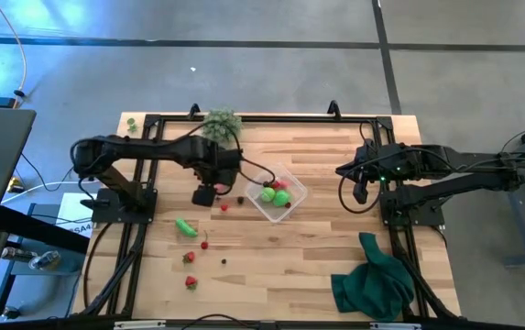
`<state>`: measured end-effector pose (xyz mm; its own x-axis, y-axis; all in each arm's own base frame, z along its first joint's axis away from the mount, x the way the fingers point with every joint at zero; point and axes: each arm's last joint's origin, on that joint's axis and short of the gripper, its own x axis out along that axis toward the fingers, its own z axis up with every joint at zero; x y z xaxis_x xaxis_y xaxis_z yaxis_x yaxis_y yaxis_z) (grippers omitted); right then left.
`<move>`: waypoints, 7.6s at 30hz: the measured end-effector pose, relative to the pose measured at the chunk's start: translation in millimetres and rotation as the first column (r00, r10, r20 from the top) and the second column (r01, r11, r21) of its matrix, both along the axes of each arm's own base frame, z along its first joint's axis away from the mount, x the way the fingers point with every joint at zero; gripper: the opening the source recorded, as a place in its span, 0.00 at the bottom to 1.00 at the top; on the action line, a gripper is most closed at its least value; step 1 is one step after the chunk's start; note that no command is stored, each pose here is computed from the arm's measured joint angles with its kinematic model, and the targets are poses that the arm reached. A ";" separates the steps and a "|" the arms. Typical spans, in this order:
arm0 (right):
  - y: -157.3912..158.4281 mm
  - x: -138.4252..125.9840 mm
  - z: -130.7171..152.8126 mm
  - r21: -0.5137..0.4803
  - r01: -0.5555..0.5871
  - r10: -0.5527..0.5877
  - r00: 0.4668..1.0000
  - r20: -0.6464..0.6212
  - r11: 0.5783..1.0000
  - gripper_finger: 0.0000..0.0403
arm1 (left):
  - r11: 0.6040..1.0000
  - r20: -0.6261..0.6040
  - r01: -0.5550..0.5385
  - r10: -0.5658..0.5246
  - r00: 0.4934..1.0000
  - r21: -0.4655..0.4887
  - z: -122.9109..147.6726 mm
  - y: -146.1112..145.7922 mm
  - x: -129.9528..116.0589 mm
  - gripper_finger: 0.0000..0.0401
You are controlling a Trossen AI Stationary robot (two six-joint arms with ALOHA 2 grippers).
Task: Pick and placing Produce into tupperware
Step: Put the red strawberry into the transparent bin, then put the red cherry into the transparent bin
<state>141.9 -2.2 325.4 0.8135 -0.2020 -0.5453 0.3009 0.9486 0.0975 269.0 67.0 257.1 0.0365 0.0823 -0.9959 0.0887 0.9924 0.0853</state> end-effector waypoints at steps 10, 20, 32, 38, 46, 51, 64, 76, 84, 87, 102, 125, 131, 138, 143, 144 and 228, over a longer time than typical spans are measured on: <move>0.0 0.0 -0.1 0.000 0.000 0.000 1.000 -0.001 1.000 0.06 | 0.983 0.146 0.178 -0.169 0.975 -0.047 -44.6 20.8 -2.3 0.50; 0.0 -0.1 0.0 0.000 0.000 0.000 1.000 0.000 1.000 0.06 | 0.956 0.186 0.292 -0.280 0.942 -0.038 -44.9 57.4 -15.1 0.44; 0.0 0.0 0.0 0.000 0.000 0.000 1.000 0.000 1.000 0.06 | 0.741 0.189 0.647 -0.672 0.716 0.181 -42.3 64.5 -3.6 0.45; 0.0 0.0 0.0 0.000 0.000 0.000 1.000 0.000 1.000 0.06 | 0.744 0.165 0.658 -0.668 0.726 0.115 -52.9 64.5 -3.5 0.45; 0.0 0.0 0.0 0.000 0.000 0.000 1.000 0.000 1.000 0.06 | 0.745 0.129 0.666 -0.664 0.737 0.032 -78.5 68.2 3.6 0.45; -0.1 0.0 0.0 0.000 0.000 0.000 1.000 0.000 1.000 0.06 | 0.748 0.091 0.664 -0.661 0.745 -0.005 -91.7 70.2 5.8 0.45; 0.0 0.0 0.0 0.000 0.000 0.000 1.000 0.000 1.000 0.06 | 0.750 0.098 0.662 -0.659 0.746 0.004 -98.2 72.2 10.2 0.45; 0.0 0.0 0.0 0.000 0.000 0.000 1.000 0.000 1.000 0.06 | 0.771 0.081 0.635 -0.630 0.772 -0.054 -114.7 73.3 12.6 0.45; 0.0 0.0 0.0 0.000 0.000 0.000 1.000 0.000 1.000 0.06 | 0.785 0.052 0.618 -0.616 0.786 -0.042 -115.4 74.3 12.4 0.45; 0.0 0.0 0.0 0.000 0.000 0.000 1.000 0.000 1.000 0.06 | 0.796 0.046 0.604 -0.602 0.797 -0.040 -115.4 74.6 12.3 0.45; 0.0 0.0 0.0 0.000 0.000 0.000 1.000 0.000 1.000 0.06 | 0.829 0.045 0.557 -0.555 0.830 -0.043 -115.4 74.5 12.3 0.44; -0.1 0.0 0.0 0.000 0.000 0.000 1.000 0.000 1.000 0.06 | 0.854 0.072 0.517 -0.513 0.855 -0.057 -113.0 74.7 14.3 0.36; 0.0 0.0 0.0 0.000 0.000 0.000 1.000 0.000 1.000 0.06 | 0.864 0.128 0.500 -0.490 0.862 -0.061 -102.9 77.0 21.7 0.32; 0.0 0.0 0.0 0.000 0.000 0.000 1.000 0.000 1.000 0.06 | 0.862 0.128 0.496 -0.483 0.866 -0.104 -75.9 79.8 28.9 0.36; 0.0 0.0 0.0 0.000 0.000 0.000 1.000 0.000 1.000 0.06 | 0.873 0.160 0.480 -0.463 0.872 -0.087 -45.3 84.8 39.6 0.33; 0.0 0.0 0.0 0.000 0.000 0.000 1.000 0.000 1.000 0.06 | 0.876 0.185 0.476 -0.455 0.871 -0.083 -38.1 85.8 42.6 0.33; 0.0 0.0 0.0 0.000 0.000 0.000 1.000 0.000 1.000 0.06 | 0.893 0.211 0.447 -0.428 0.879 -0.050 22.6 52.0 138.5 0.57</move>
